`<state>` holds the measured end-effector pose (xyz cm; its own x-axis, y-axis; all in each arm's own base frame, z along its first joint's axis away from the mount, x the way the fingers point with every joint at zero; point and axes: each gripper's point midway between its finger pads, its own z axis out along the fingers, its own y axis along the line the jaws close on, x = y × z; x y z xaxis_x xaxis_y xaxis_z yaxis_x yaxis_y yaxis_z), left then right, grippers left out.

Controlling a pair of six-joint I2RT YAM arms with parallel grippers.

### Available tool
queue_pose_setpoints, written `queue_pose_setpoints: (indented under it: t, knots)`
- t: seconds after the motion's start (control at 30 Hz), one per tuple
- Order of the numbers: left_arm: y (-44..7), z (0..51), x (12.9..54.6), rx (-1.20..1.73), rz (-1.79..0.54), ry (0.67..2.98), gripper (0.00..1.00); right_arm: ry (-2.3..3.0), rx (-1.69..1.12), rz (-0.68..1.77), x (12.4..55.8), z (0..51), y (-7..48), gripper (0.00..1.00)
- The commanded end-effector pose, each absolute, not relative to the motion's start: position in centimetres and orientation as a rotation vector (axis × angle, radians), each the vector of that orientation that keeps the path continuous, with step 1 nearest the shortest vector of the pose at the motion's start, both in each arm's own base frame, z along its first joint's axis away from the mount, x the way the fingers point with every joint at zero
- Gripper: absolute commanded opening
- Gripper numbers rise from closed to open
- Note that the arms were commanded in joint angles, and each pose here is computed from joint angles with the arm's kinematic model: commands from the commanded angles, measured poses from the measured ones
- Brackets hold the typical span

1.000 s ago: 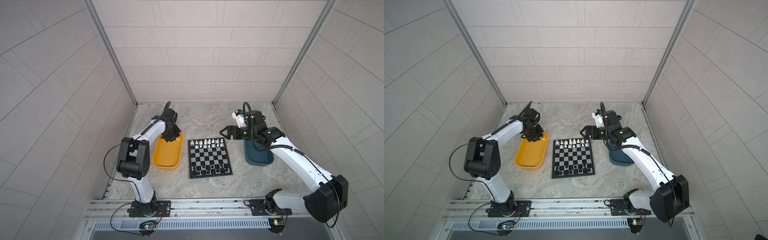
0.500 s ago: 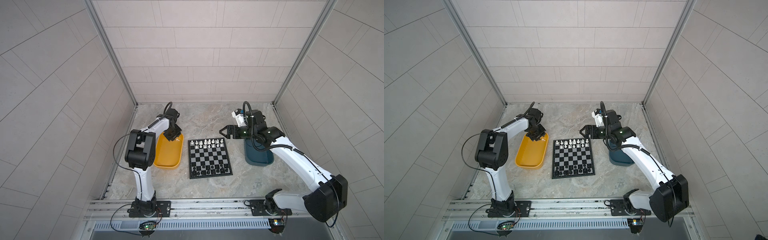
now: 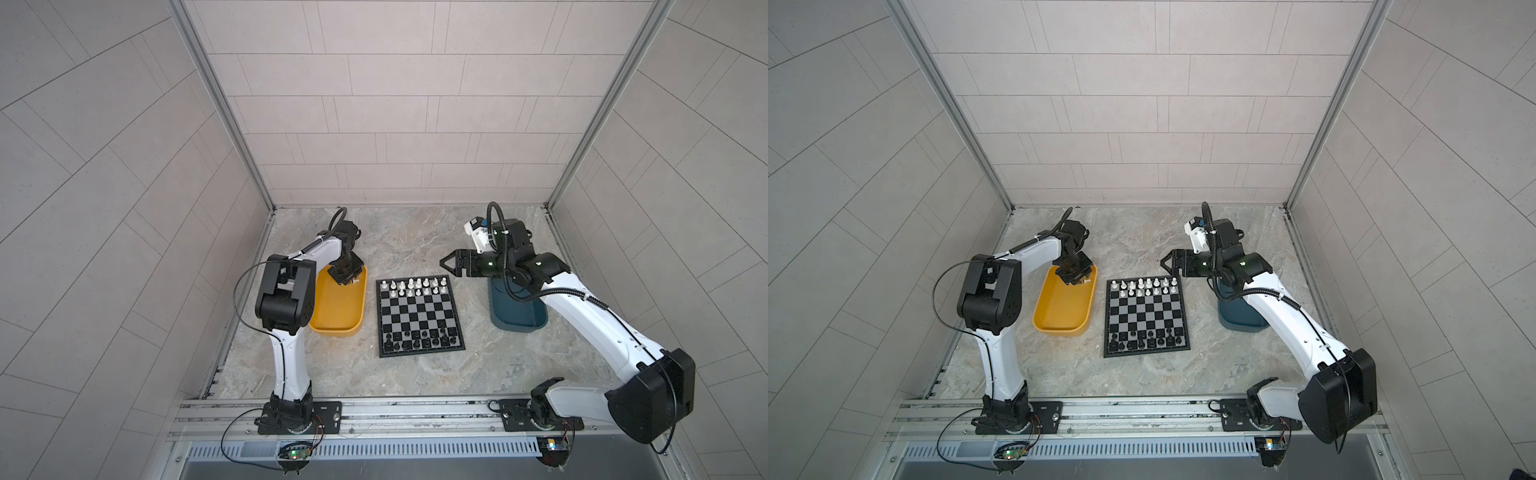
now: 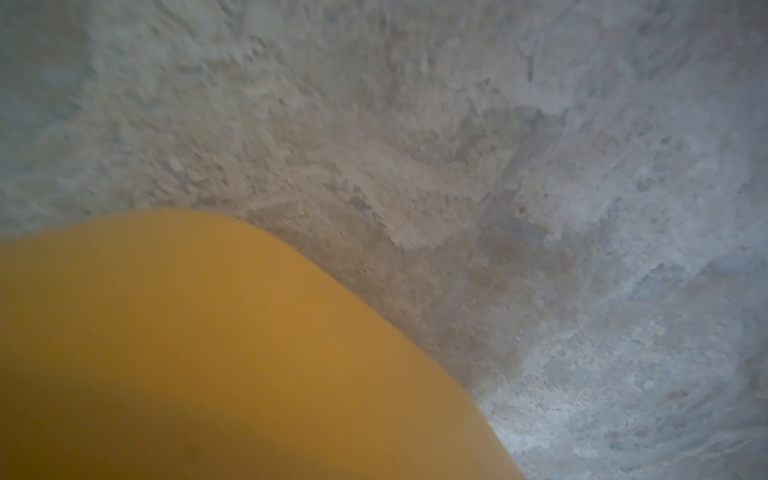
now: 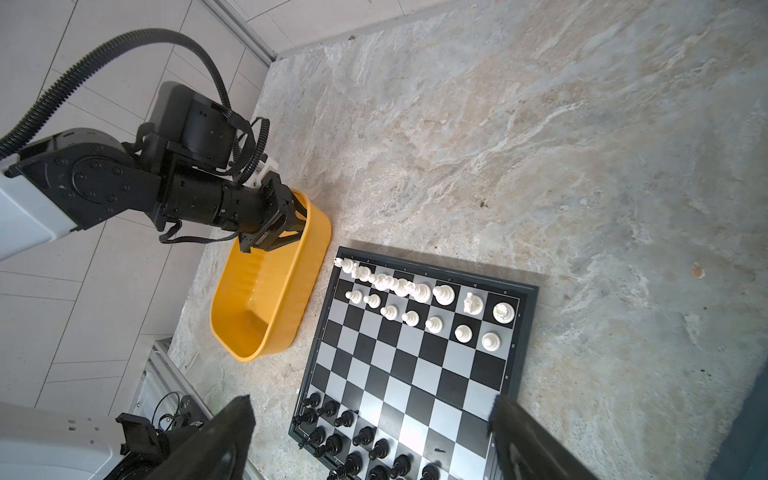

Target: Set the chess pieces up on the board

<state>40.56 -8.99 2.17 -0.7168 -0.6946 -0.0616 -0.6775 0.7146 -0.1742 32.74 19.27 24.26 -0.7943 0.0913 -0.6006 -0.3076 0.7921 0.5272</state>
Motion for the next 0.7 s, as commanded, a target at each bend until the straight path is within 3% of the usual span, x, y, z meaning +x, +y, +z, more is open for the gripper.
queue_pose_setpoints:
  t: [0.0,0.17,0.67]
  knots:
    - [-9.5,1.0,40.5,-1.156,-0.223,2.812,0.39,2.337,-0.156,0.84,32.7,24.7,19.1,0.9]
    - [-9.7,1.8,40.1,-1.236,-0.261,2.8,0.45,2.336,-0.154,0.853,32.6,24.6,19.2,0.89]
    - [-10.8,3.0,40.5,-1.309,-0.37,2.757,0.43,2.334,-0.161,0.898,32.2,24.5,19.6,0.88]
